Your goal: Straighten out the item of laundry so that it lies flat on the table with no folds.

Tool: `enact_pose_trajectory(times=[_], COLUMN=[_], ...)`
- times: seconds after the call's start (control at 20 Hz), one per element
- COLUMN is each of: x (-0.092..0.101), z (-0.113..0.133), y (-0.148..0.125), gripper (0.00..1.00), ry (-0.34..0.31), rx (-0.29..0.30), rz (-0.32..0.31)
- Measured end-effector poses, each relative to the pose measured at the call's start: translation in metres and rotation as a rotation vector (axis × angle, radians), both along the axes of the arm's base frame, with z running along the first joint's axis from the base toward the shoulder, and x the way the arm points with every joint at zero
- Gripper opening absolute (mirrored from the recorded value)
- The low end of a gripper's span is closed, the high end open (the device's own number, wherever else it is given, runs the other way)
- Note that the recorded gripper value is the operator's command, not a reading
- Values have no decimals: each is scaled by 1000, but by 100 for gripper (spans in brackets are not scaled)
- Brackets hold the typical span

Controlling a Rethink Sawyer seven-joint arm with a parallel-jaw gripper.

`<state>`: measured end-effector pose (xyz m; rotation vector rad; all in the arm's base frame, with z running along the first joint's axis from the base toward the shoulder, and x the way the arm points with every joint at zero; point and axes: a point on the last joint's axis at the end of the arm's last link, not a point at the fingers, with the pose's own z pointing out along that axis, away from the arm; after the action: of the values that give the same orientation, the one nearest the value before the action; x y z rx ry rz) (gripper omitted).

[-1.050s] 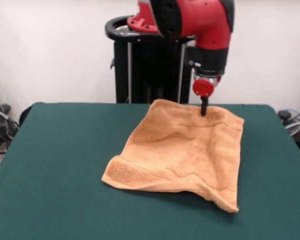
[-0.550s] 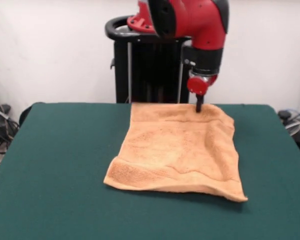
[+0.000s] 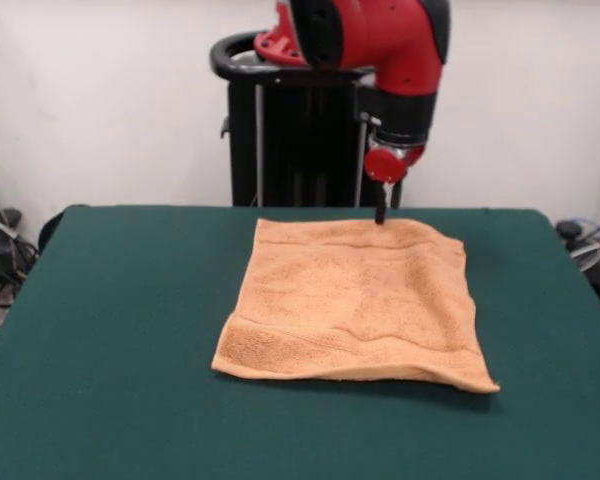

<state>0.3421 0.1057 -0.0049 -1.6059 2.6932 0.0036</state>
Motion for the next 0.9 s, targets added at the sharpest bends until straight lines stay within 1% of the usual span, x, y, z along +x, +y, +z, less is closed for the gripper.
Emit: enact_pose_trajectory(times=[0.3, 0.6, 0.9], x=[-2, -2, 16], z=[-1, 4, 19], y=[1, -1, 2], gripper=[100, 100, 100], ry=[8, 24, 5], rx=[-1, -21, -20], rz=[1, 5, 1])
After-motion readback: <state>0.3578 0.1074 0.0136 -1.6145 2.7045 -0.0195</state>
